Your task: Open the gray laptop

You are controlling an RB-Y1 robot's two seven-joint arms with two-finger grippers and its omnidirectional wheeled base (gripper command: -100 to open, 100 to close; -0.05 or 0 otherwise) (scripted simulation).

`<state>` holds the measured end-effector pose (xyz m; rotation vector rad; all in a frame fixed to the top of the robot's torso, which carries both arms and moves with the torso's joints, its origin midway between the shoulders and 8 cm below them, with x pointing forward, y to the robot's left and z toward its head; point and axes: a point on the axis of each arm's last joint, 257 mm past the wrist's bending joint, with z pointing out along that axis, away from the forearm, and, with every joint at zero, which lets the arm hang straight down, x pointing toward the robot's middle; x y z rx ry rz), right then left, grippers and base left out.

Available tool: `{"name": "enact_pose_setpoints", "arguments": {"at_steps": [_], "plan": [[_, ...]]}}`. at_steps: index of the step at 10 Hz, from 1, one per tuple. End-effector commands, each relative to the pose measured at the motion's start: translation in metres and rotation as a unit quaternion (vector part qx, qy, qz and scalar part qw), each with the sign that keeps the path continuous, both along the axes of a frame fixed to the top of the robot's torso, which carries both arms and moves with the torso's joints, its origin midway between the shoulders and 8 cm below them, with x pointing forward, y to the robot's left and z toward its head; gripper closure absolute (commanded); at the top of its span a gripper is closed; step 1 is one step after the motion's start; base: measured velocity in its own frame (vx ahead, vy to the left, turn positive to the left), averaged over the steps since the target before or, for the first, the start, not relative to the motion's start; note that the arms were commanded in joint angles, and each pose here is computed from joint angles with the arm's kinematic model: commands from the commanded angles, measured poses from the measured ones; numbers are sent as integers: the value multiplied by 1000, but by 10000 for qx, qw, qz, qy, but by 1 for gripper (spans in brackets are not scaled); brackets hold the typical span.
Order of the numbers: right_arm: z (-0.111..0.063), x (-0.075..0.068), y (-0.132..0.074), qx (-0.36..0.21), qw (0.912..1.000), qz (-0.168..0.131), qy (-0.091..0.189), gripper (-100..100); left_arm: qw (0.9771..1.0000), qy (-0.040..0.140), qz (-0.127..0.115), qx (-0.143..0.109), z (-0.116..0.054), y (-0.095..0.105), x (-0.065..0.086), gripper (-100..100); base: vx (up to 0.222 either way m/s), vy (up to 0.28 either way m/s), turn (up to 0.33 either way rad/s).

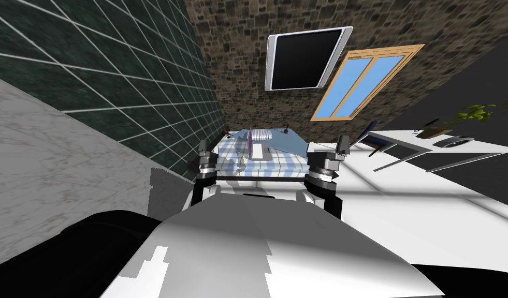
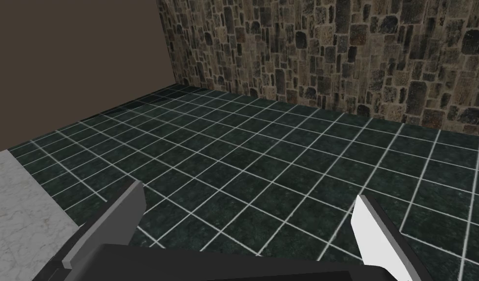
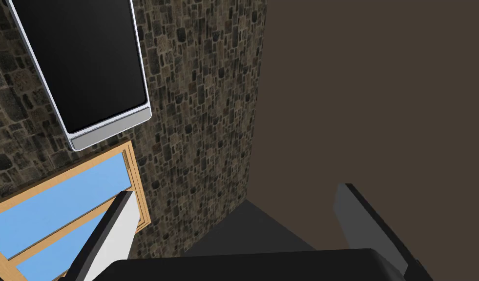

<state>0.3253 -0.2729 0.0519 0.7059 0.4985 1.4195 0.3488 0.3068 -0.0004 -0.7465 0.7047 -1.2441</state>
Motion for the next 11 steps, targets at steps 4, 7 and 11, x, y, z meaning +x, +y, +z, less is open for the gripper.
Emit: {"name": "enact_pose_setpoints", "arguments": {"at_steps": [4, 7, 11], "plan": [[0, 0, 0, 0, 10000, 0, -1, 0, 10000, -1, 0, 0, 0, 0, 0, 0, 0, 0, 0], [0, 0, 0, 0, 10000, 0, -2, 0, 10000, -2, 0, 1, 0, 0, 0, 0, 0, 0, 0], [0, 0, 0, 0, 10000, 0, 0, 0, 9991, 345, 76, 214, -15, 13, 5, -100, 8, -19, -85]]}}
